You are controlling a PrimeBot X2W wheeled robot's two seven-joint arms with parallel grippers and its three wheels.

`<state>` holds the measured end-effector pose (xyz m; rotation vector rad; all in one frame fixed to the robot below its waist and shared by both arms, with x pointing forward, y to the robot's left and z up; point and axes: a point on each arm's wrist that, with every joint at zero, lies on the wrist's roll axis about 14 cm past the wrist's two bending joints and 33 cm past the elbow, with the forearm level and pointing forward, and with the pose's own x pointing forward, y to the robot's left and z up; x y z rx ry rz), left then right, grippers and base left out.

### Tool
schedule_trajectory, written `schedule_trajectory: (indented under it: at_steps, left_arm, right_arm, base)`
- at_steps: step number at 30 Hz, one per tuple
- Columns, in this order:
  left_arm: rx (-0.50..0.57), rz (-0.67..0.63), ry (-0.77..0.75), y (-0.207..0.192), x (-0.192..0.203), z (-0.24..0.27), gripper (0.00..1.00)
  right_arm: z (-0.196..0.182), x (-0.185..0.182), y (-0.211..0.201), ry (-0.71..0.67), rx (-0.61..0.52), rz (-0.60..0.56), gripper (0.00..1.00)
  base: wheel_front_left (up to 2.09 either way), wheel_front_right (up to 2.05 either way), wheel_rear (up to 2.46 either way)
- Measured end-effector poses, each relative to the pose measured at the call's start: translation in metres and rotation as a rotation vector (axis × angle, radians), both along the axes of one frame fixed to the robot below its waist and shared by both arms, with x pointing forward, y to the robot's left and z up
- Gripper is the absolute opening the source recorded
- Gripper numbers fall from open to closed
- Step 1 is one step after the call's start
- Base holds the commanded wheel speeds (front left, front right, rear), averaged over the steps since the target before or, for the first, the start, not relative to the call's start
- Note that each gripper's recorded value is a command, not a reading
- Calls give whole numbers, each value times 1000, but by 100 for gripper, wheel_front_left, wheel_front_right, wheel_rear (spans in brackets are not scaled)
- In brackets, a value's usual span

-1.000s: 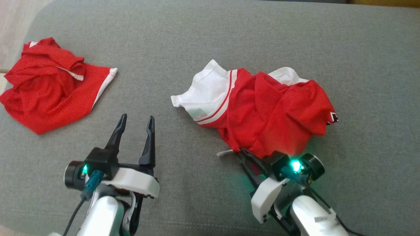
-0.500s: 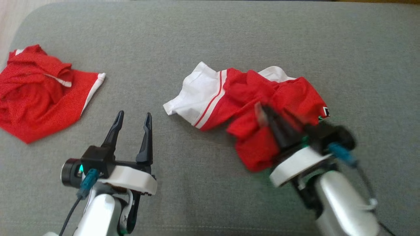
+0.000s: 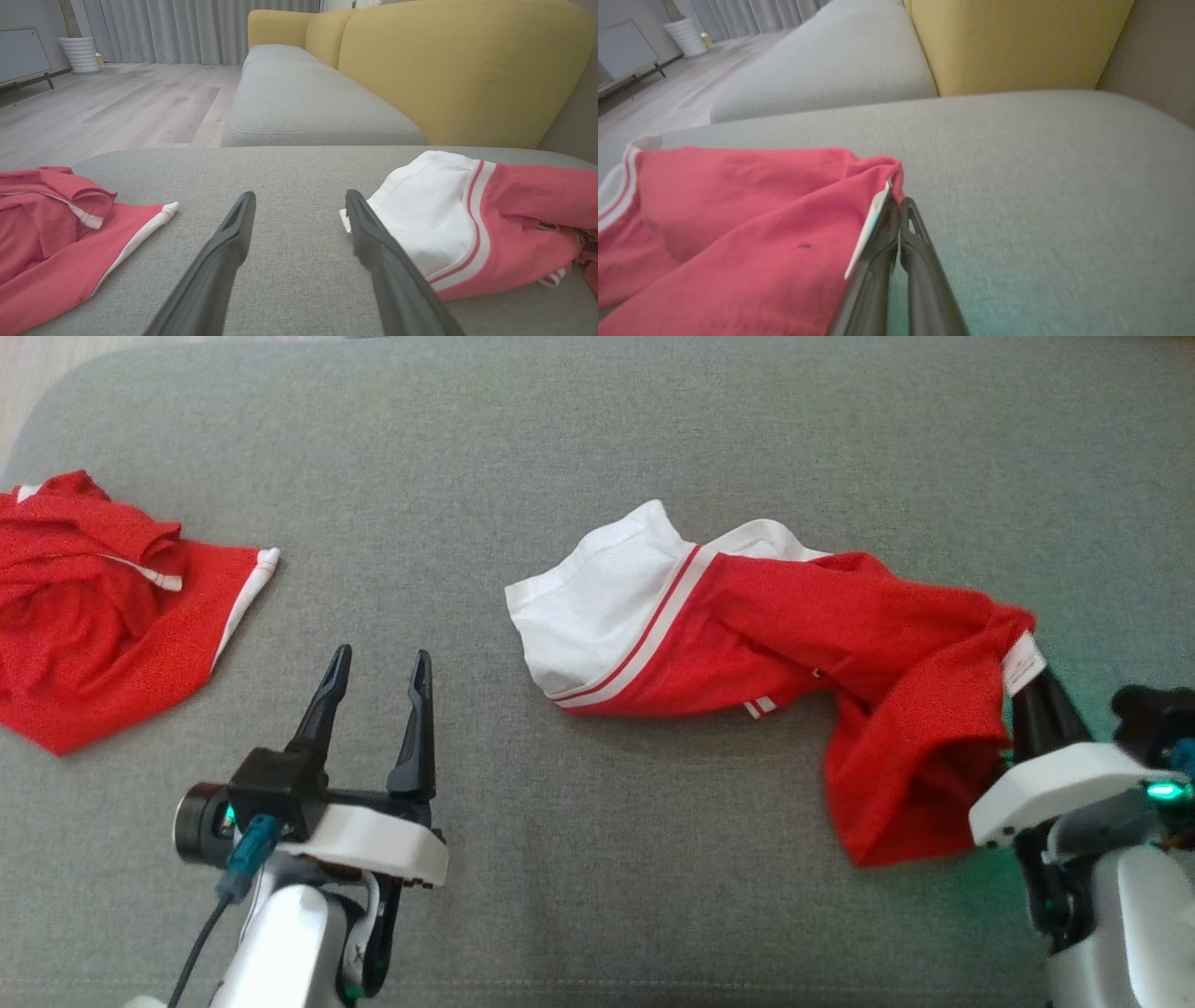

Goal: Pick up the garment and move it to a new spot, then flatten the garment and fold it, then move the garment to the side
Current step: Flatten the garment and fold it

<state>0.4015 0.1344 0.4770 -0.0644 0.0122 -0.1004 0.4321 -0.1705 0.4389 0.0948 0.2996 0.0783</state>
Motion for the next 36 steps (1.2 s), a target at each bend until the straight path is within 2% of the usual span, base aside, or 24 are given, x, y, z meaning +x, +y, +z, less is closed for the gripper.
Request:
schedule_trajectory:
  at_steps: [1,2,3,5,10,14,17,20,28,36]
  left_arm:
    - [-1,1,2,0,0,-1,100]
    - [-2,2,4,0,0,-1,100]
    - [-2,0,5,0,0,-2,100]
    - [-2,-1,5,1,0,-2,100]
    - [4,-3,-4,0,0,1,100]
    - [5,7,-16,3,-3,6,100]
    - [8,6,-31,3,-5,11,100]
    - [12,3,-30,3,-11,11,100]
    - [23,1,-19,5,-28,8,100]
    - [34,-4,-10,5,-34,5,100]
  right_arm:
    - [-9,-2,-2,31,0,-7,0]
    - [-16,-5,-3,58,1,-11,37]
    - [-21,-6,-3,72,8,-12,100]
    - [-26,-8,-2,84,17,-16,100]
    - [-10,-5,-12,-2,25,-52,100]
    - [39,2,-21,-175,-15,-67,100]
    - [77,3,-13,-294,-49,-37,100]
    - [99,-5,-2,-359,-77,2,100]
    - [80,-51,13,-274,-121,62,100]
    - [77,-63,13,-255,-90,57,100]
  base:
    - [0,0,0]
    - [0,0,0]
    - [0,0,0]
    - [0,0,0]
    - [0,0,0]
    - [0,0,0]
    - [0,0,0]
    - [0,0,0]
    - [0,0,0]
    - [0,0,0]
